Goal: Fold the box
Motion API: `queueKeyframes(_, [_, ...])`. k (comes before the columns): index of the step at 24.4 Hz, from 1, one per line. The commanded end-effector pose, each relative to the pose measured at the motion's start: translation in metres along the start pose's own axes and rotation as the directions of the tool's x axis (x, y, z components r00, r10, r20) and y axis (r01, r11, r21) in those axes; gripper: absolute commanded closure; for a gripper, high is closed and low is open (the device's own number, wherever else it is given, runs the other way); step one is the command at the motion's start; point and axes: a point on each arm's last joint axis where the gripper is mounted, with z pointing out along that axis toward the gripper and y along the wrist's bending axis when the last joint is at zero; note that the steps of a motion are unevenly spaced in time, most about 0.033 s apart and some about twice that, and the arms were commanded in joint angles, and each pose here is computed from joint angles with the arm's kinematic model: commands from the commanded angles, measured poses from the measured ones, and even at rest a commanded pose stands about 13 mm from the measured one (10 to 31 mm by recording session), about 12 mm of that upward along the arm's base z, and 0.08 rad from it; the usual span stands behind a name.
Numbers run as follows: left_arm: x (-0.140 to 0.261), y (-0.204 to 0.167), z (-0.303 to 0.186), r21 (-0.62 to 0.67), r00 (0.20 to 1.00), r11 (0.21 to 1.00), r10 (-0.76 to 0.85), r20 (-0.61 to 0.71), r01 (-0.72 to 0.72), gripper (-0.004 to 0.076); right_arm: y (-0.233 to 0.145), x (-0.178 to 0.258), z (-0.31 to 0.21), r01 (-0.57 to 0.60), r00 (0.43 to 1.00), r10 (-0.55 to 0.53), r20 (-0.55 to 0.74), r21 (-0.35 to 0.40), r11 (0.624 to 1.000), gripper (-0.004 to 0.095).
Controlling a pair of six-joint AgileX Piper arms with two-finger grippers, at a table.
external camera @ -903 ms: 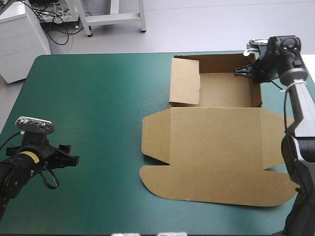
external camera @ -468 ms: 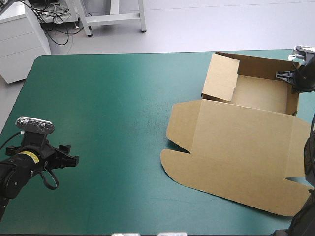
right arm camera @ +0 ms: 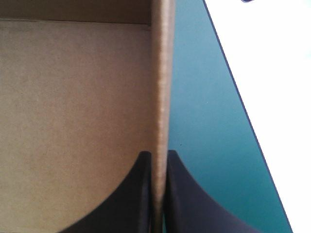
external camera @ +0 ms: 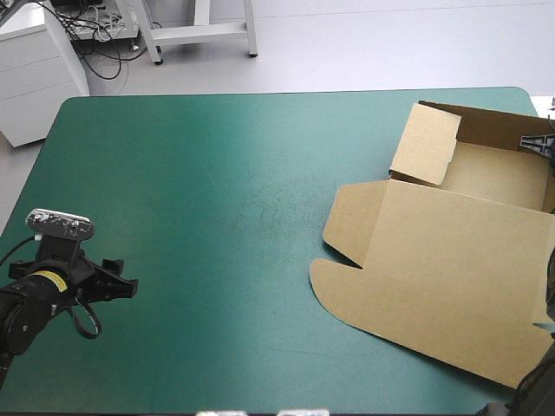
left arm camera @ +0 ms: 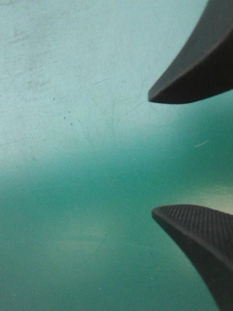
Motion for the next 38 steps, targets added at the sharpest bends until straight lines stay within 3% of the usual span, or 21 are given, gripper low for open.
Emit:
queueKeyframes(1, [-0.008, 0.0, -0.008, 0.0, 0.997, 1.0, -0.001, 0.074, 0.001, 0.0295, -0.005, -0.006, -0.013, -0.007, 0.997, 0.006, 0.071, 0.015, 1.0, 0.0916])
queueKeyframes(12, [-0.007, 0.0, -0.008, 0.002, 0.998, 1.0, -0.002, 0.066, 0.002, 0.0295, -0.002, -0.009, 0.023, 0.001, 1.0, -0.001, 0.015, 0.013, 1.0, 0.0883])
queueKeyframes(19, [-0.009, 0.0, -0.008, 0.005, 0.997, 1.0, -0.005, 0.08, 0.004, 0.031, 0.004, -0.011, 0.023, -0.026, 0.999, 0.029, 0.045, -0.054, 0.998, 0.0398])
queueKeyframes(22, [-0.009, 0.0, -0.008, 0.005, 0.997, 1.0, -0.005, 0.08, 0.004, 0.031, 0.004, -0.013, 0.019, -0.031, 0.998, 0.034, 0.049, -0.064, 0.997, 0.0253])
queueKeyframes(32, [-0.012, 0.0, -0.008, 0.01, 0.993, 1.0, -0.008, 0.117, 0.007, 0.0311, 0.005, -0.008, -0.042, -0.07, 0.992, 0.084, 0.098, -0.142, 0.987, 0.0251])
queueKeyframes(38, [-0.013, 0.0, -0.011, 0.009, 0.99, 1.0, -0.009, 0.144, 0.007, 0.0311, 0.012, 0.009, -0.088, -0.035, 0.983, 0.07, 0.171, -0.195, 0.98, 0.0251])
